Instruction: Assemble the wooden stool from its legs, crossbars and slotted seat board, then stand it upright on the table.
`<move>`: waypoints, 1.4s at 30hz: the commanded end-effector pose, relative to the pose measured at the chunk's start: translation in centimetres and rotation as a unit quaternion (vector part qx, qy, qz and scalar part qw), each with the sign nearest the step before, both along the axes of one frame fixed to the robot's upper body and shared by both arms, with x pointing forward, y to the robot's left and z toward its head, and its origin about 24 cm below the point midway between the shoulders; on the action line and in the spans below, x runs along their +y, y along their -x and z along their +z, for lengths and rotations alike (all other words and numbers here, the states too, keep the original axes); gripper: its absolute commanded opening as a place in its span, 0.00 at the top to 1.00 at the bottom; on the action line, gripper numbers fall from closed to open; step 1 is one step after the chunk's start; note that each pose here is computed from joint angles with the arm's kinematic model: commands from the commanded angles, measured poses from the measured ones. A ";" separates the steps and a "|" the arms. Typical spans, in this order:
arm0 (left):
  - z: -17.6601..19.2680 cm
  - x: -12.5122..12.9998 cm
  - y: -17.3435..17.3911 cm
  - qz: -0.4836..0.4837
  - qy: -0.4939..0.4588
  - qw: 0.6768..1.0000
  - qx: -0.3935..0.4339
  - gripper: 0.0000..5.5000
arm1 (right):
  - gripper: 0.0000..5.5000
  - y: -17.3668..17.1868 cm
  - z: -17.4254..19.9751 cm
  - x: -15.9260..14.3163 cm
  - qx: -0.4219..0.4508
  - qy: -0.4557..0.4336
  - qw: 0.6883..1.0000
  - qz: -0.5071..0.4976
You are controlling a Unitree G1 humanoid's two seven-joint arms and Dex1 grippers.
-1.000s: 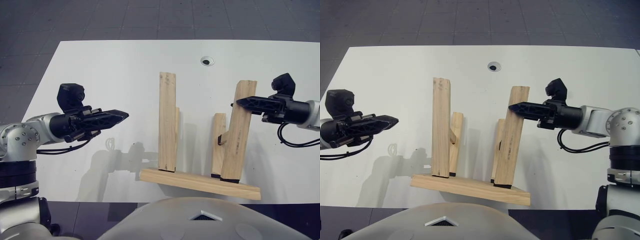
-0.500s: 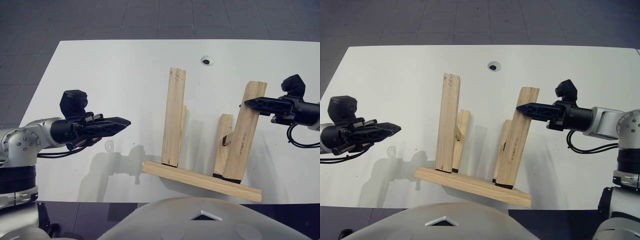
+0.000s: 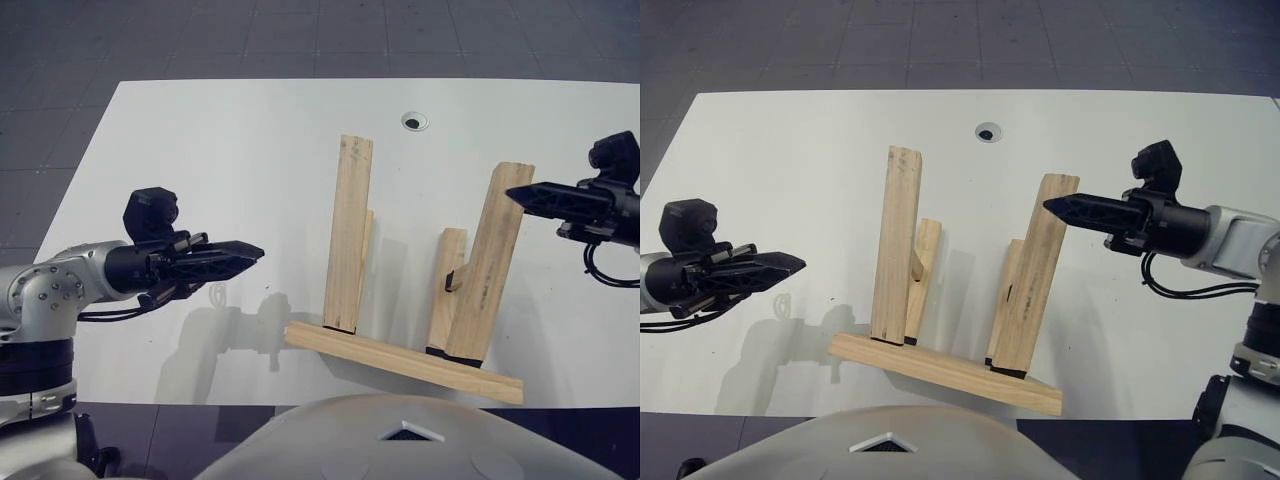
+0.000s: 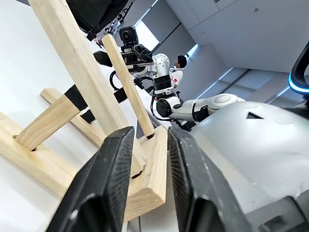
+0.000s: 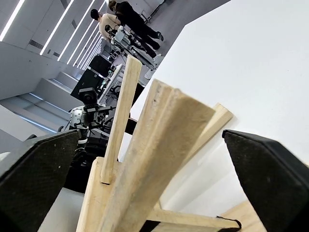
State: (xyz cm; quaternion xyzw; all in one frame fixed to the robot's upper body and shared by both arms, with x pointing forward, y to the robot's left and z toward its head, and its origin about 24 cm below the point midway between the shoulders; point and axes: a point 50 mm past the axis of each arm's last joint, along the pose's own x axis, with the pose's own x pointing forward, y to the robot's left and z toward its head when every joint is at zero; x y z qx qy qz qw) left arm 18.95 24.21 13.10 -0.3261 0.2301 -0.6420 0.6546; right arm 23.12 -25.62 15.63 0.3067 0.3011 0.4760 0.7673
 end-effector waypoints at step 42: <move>-5.1 -2.3 4.2 -0.047 -0.213 0.923 -0.317 0.45 | 0.00 14.1 -4.1 -3.7 -0.300 0.314 0.865 0.251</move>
